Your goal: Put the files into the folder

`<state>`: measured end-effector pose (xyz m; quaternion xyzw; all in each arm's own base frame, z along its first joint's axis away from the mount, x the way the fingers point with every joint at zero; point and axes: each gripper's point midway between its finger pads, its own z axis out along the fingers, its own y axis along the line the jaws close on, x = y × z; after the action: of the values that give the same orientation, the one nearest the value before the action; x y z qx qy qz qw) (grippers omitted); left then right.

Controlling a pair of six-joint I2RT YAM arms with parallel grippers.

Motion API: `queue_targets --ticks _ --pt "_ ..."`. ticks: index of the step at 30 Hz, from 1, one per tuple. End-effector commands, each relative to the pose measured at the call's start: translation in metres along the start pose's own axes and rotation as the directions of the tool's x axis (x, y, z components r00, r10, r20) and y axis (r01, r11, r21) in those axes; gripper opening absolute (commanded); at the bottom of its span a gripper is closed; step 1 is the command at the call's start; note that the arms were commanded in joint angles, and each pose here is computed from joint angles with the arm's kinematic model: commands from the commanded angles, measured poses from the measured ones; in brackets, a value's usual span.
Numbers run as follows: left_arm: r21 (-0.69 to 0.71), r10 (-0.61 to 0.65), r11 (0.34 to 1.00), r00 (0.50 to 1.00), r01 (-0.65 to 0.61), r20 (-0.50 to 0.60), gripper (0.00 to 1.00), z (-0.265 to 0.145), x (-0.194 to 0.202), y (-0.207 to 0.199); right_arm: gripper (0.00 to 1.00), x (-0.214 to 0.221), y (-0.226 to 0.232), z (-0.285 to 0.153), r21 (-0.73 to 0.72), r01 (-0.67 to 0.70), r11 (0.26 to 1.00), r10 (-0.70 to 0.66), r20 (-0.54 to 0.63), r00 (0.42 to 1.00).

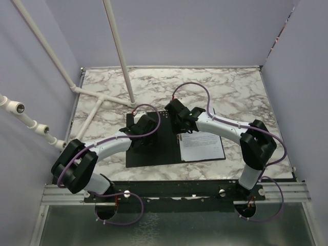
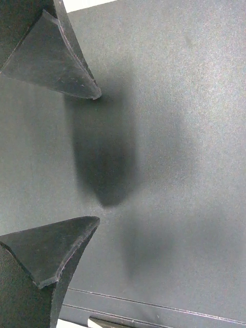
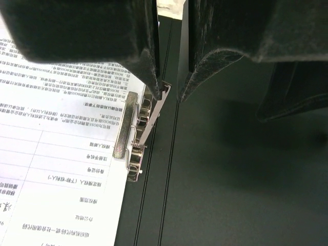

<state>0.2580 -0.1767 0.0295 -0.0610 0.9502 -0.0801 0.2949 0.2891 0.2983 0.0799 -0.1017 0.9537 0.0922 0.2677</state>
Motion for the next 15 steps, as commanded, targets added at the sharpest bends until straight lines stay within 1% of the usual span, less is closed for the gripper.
queue_targets --ticks 1,9,15 --pt "-0.071 0.014 0.997 1.0 -0.016 -0.022 0.99 0.007 0.008 0.014 0.21 0.002 -0.002 -0.003 0.058 0.039 0.998 -0.039 -0.001 0.999" --pt "-0.115 0.014 0.993 0.999 -0.019 -0.044 0.99 0.015 0.018 0.022 0.18 0.007 -0.01 -0.002 0.121 0.062 0.991 -0.062 -0.006 0.998" --pt "-0.146 0.023 0.989 0.996 -0.034 -0.081 0.99 0.024 0.03 0.026 0.17 0.015 -0.011 0.001 0.136 0.074 0.988 -0.072 -0.022 0.997"
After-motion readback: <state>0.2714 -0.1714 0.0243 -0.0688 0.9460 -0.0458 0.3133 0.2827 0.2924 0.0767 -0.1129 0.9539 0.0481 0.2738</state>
